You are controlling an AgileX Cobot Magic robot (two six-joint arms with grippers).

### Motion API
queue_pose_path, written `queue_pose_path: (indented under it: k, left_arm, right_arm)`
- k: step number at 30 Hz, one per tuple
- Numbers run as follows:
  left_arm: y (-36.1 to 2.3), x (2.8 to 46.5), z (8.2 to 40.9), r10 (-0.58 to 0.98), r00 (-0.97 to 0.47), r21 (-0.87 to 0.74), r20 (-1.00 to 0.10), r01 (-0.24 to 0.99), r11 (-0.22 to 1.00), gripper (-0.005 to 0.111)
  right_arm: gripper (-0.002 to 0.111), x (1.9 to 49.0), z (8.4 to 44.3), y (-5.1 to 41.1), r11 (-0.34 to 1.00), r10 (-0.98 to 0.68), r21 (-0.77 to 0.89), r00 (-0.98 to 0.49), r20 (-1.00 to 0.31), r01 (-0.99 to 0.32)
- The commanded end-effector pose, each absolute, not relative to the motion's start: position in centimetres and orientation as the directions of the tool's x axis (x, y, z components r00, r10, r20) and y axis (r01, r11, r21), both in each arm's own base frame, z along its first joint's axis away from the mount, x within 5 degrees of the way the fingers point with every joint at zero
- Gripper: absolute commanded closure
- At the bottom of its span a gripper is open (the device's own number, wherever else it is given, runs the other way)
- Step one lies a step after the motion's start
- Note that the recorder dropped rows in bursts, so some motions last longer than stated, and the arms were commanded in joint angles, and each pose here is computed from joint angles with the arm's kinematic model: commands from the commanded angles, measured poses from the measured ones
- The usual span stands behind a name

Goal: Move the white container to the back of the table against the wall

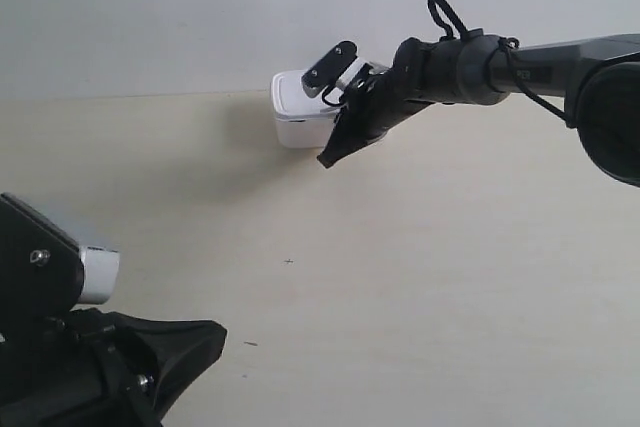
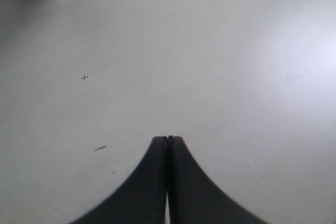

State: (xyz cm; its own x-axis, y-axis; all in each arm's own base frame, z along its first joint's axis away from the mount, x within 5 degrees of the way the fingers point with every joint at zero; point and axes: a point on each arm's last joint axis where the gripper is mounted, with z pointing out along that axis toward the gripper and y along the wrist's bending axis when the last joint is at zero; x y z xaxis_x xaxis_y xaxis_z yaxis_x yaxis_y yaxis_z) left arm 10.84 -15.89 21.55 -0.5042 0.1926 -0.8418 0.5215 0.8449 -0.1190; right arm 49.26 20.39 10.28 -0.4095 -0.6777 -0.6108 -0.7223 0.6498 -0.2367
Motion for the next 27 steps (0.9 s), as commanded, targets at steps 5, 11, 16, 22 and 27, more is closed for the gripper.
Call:
queue_pose_path:
  k: [5, 11, 16, 22, 27]
  left_arm:
    - [-13.8, 8.8, 20.1, 0.207, -0.513, 0.007, -0.833, 0.364, 0.932, 0.107]
    - [-12.6, 6.9, 20.6, 0.237, -0.457, 0.134, -0.857, 0.245, 0.96, 0.107]
    - [-12.7, 5.3, 20.3, 0.259, -0.48, 0.129, -0.838, 0.287, 0.949, 0.107]
    - [-12.7, 5.0, 20.2, 0.269, -0.482, 0.126, -0.834, 0.308, 0.943, 0.107]
    - [-12.7, 5.0, 20.2, 0.269, -0.482, 0.126, -0.834, 0.308, 0.943, 0.107]
  right_arm:
    - [0.108, 50.1, 11.2, 20.4, 0.576, -0.742, -0.39, -0.259, -0.619, -0.718]
    - [0.108, 50.2, 11.2, 20.4, 0.556, -0.757, -0.418, -0.231, -0.611, -0.719]
    - [0.108, 50.3, 11.1, 20.4, 0.541, -0.768, -0.437, -0.212, -0.604, -0.718]
    - [0.108, 50.2, 9.7, 20.9, 0.5, -0.796, -0.469, -0.174, -0.58, -0.727]
    - [0.108, 50.5, 9.1, 21.7, 0.492, -0.798, -0.481, -0.155, -0.583, -0.725]
